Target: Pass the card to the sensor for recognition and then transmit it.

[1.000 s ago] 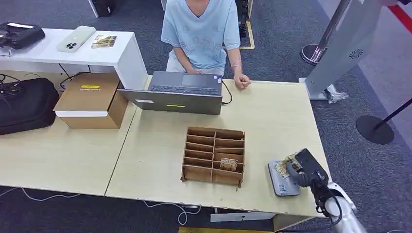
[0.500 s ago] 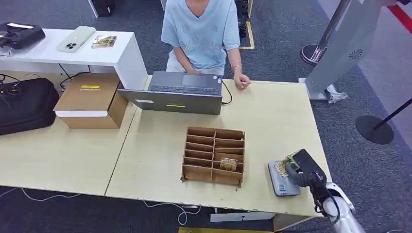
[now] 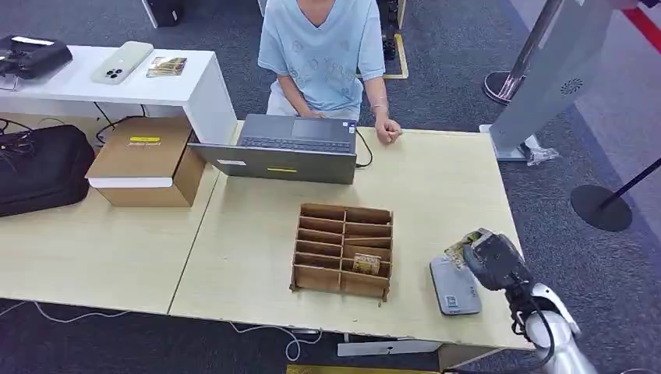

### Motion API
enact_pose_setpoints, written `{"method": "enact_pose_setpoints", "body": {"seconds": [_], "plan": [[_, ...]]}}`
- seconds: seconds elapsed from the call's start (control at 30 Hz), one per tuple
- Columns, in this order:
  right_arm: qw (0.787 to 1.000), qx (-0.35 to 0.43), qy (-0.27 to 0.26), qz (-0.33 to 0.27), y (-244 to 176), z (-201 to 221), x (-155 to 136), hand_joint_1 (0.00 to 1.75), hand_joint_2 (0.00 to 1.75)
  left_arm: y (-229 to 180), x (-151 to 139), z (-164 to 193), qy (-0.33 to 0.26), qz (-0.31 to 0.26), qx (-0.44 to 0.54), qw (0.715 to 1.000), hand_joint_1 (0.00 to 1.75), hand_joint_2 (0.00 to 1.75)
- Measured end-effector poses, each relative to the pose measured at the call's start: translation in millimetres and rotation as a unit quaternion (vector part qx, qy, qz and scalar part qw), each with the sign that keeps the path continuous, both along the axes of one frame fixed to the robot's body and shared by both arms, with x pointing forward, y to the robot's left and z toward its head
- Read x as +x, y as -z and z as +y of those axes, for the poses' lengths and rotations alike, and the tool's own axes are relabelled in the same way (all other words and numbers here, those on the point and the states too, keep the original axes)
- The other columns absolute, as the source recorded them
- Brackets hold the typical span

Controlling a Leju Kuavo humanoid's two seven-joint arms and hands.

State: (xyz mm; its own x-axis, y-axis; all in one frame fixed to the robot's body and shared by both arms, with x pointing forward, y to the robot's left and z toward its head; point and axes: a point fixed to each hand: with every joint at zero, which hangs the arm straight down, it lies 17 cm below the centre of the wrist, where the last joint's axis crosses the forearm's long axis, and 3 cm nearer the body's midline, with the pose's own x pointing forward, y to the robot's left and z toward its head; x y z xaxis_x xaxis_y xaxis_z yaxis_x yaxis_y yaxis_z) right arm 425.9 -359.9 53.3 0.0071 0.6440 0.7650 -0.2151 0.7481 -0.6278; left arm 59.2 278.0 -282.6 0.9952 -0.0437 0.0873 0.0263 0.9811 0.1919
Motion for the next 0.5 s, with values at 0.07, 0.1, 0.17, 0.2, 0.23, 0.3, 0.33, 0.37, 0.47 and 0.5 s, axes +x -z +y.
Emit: {"method": "enact_pose_setpoints", "body": {"seconds": [0.07,0.1,0.17,0.2,0.23,0.3,0.33,0.37,0.47,0.5], "plan": [[0.999,-0.025,0.003,-0.028,-17.1,-1.8,7.0,1.75,1.75,0.0,0.0,-1.2,0.002,0.000,-0.001,1.000,0.00,0.00],[0.998,-0.041,0.005,-0.041,-25.3,-3.3,11.3,1.75,1.75,0.0,0.1,-1.6,0.002,0.000,-0.001,1.000,0.00,0.00],[0.995,-0.076,0.013,-0.070,-44.5,-6.8,22.9,1.75,1.75,-0.1,0.3,-3.0,0.003,0.000,-0.002,1.000,0.00,0.00],[0.992,-0.094,0.016,-0.085,-55.5,-8.0,29.5,1.75,1.75,-0.1,0.3,-3.3,0.003,0.000,-0.002,1.000,0.00,0.00],[0.989,-0.108,0.017,-0.098,-65.2,-7.0,36.2,1.75,1.75,-0.1,0.3,-4.3,0.004,0.000,-0.003,1.000,0.00,0.00],[0.983,-0.136,0.015,-0.121,-84.0,-2.5,49.9,1.75,1.75,-0.2,0.7,-4.5,0.006,-0.001,-0.003,1.000,0.00,0.00],[0.980,-0.148,0.014,-0.133,-94.1,0.8,57.1,1.75,1.75,-0.2,1.0,-4.8,0.007,-0.001,-0.003,1.000,0.00,0.00],[0.977,-0.158,0.012,-0.144,-104.1,4.5,64.0,1.75,1.75,-0.2,1.0,-5.2,0.008,-0.001,-0.004,1.000,0.00,0.00],[0.967,-0.183,0.005,-0.178,-133.8,15.7,84.5,1.75,1.75,-0.3,1.4,-6.0,0.009,-0.003,-0.004,1.000,0.00,0.00],[0.964,-0.191,-0.001,-0.185,-140.8,21.5,91.2,1.75,1.75,-0.3,1.8,-6.3,0.009,-0.003,-0.005,1.000,0.00,0.00]]}}
